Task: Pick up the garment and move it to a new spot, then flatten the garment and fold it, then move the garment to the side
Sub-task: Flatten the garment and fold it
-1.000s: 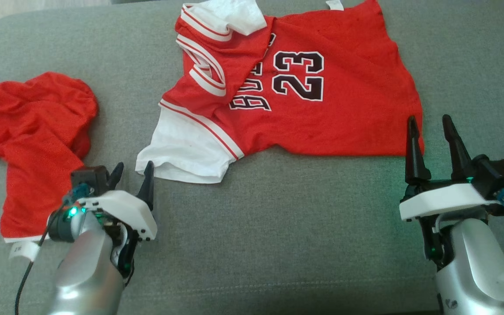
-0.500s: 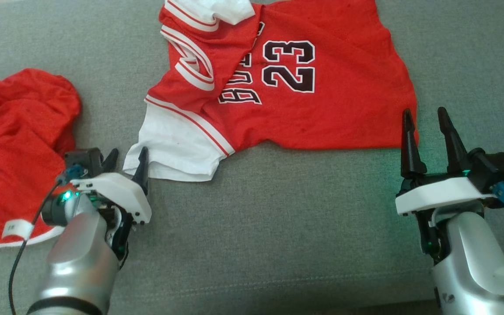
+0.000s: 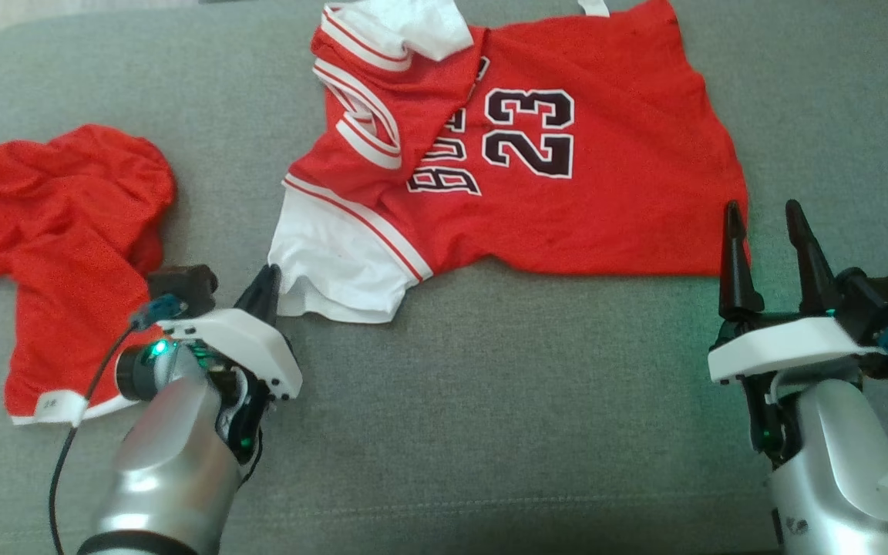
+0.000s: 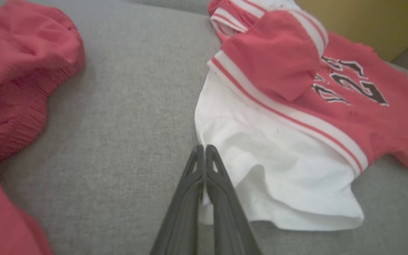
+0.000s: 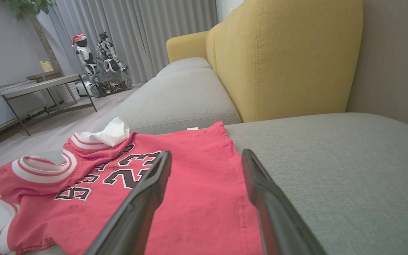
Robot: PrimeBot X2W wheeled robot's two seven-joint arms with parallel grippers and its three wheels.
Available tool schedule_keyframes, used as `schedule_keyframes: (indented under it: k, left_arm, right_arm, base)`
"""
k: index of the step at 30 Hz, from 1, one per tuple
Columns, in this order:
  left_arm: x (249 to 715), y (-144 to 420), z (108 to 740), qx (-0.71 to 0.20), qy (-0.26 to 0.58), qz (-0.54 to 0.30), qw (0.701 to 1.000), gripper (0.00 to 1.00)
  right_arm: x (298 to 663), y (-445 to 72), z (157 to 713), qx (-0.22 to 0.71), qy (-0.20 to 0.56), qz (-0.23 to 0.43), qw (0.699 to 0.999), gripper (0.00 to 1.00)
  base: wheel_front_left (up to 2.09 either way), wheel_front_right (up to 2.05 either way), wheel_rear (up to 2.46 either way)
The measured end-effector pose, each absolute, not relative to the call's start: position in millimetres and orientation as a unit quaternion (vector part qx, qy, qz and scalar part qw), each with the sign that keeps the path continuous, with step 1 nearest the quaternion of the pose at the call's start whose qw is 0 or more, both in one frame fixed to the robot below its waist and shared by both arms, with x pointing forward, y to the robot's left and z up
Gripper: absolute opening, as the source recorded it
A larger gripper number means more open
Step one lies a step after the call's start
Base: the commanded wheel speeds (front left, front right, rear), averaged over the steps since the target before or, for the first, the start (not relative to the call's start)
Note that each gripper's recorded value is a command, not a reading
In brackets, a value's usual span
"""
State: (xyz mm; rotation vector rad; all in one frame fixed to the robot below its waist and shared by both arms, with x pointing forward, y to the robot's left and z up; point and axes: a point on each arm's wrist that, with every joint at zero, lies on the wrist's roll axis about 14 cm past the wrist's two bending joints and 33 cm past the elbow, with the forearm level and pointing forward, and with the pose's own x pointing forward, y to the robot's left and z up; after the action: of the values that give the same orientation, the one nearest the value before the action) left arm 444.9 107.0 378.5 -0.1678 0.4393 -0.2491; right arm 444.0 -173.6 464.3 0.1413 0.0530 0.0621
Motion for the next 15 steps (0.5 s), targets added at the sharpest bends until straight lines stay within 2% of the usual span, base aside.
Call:
schedule_keyframes:
  k: [4,9,15]
  left_arm:
    - [451,112,405,-0.116,0.171,-0.113,0.972,0.00]
    - [470,131,471,-0.154,0.055,-0.095,0.982,0.00]
    - [449,130,463,-0.157,0.056,-0.092,0.982,0.00]
  right_arm:
    - [442,-175,466,0.073,0.028,0.027,0.997,1.00]
    - [437,-184,451,0.084,0.059,0.009,0.995,1.00]
    - [425,-194,416,0.120,0.122,-0.021,0.985,1.00]
  base:
    - [0.00,0.00,0.00]
    - [0.00,0.00,0.00]
    - [0.00,0.00,0.00]
